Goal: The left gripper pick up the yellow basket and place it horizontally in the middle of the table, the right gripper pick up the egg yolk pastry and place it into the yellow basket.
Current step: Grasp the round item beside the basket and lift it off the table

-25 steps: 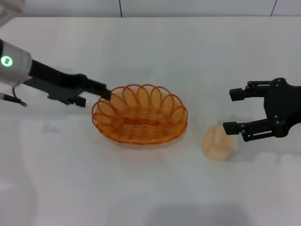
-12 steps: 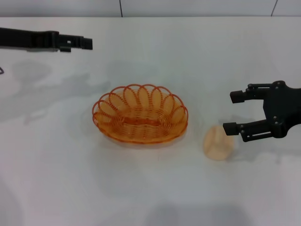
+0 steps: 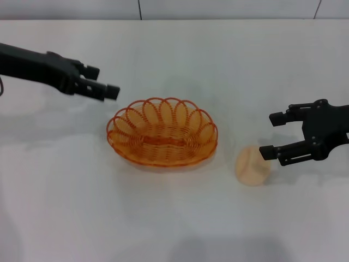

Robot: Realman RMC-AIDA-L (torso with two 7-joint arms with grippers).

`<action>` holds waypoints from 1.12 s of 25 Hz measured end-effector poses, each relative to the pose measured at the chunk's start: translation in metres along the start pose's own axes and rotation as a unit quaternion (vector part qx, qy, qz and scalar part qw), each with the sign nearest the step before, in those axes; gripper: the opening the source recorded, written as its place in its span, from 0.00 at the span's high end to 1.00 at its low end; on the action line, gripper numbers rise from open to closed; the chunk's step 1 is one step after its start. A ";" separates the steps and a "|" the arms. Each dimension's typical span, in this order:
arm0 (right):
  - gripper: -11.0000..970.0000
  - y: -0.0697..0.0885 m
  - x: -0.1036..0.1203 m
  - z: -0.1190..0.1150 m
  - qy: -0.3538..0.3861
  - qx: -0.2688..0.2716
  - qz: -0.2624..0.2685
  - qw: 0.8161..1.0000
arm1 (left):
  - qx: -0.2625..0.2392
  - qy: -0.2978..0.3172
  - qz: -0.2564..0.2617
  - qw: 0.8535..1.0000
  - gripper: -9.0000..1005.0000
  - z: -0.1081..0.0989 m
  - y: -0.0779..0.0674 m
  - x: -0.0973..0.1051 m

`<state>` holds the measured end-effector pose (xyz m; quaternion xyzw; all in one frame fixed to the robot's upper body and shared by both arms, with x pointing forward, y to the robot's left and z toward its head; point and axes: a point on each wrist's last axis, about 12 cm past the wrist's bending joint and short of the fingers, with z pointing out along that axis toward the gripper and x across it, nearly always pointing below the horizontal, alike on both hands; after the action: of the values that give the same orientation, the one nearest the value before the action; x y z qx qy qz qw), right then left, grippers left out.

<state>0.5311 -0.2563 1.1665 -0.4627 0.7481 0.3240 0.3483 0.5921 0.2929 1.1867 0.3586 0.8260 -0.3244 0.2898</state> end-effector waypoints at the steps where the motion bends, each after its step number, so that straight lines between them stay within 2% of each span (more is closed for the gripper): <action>1: 0.13 -0.001 -0.001 0.001 0.003 0.001 0.001 1.000 | 0.002 0.014 0.017 1.000 0.11 0.002 -0.003 -0.001; 3: 0.13 -0.003 -0.002 0.004 0.013 0.004 0.004 1.000 | 0.003 0.040 0.044 0.998 0.11 0.005 -0.009 -0.002; 8: 0.13 -0.009 -0.005 0.019 0.052 0.005 0.015 0.999 | 0.007 0.049 0.058 0.997 0.11 0.010 -0.013 -0.002; 16: 0.13 -0.015 -0.011 0.037 0.099 0.015 0.014 0.995 | 0.012 0.046 0.061 0.997 0.11 0.013 -0.015 -0.005; 28: 0.13 -0.015 -0.012 0.049 0.147 0.023 0.007 0.989 | 0.018 0.043 0.059 0.997 0.11 0.020 -0.019 -0.008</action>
<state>0.5597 -0.2164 1.1472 -0.4916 0.8021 0.2372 0.2424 0.5871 0.2646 1.1864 0.4258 0.8090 -0.3061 0.2657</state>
